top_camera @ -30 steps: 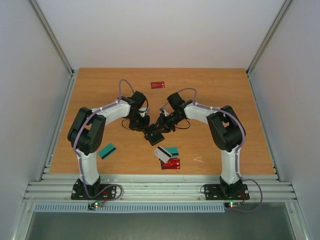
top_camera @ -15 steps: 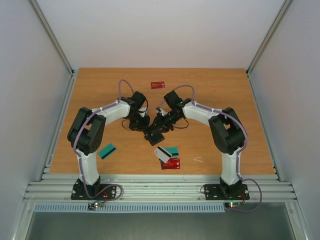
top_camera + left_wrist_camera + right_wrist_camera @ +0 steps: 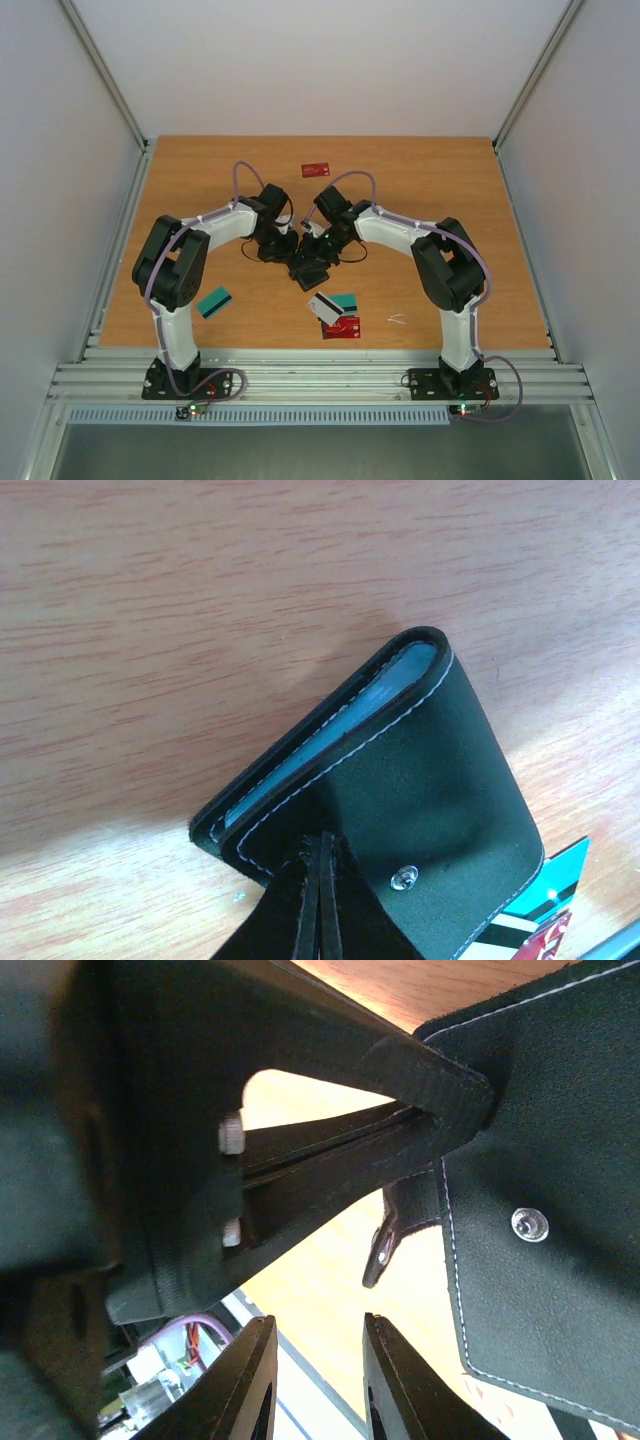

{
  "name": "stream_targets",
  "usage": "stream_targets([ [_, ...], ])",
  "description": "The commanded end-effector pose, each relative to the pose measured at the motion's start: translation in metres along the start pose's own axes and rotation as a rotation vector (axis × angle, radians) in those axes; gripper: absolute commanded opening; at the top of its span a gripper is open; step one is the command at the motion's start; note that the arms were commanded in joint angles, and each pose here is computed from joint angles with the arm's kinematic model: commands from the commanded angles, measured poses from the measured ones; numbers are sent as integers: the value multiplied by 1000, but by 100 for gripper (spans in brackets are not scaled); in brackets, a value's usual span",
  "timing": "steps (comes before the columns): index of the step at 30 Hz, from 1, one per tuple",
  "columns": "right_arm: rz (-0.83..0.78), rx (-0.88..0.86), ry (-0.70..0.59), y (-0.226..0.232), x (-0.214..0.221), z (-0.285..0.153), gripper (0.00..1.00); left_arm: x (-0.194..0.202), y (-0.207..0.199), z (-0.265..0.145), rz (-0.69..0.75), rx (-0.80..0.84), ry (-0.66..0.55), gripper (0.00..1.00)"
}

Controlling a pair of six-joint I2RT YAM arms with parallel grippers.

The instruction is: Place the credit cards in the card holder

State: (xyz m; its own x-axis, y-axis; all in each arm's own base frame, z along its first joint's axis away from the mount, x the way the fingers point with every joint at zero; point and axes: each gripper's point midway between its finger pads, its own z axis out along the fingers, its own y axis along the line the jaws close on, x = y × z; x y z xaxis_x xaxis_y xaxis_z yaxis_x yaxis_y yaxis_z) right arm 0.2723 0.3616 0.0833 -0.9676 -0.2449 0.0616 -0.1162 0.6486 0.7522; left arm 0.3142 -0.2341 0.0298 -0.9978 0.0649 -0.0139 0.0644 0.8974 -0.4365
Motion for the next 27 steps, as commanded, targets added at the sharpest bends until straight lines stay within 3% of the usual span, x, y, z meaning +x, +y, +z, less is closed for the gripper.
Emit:
stream_targets([
  [1,-20,40,-21,-8,-6,10,26,1,2,12,-20,36,-3,0],
  [27,20,80,-48,-22,-20,21,20,4,6,10,-12,49,0,0],
])
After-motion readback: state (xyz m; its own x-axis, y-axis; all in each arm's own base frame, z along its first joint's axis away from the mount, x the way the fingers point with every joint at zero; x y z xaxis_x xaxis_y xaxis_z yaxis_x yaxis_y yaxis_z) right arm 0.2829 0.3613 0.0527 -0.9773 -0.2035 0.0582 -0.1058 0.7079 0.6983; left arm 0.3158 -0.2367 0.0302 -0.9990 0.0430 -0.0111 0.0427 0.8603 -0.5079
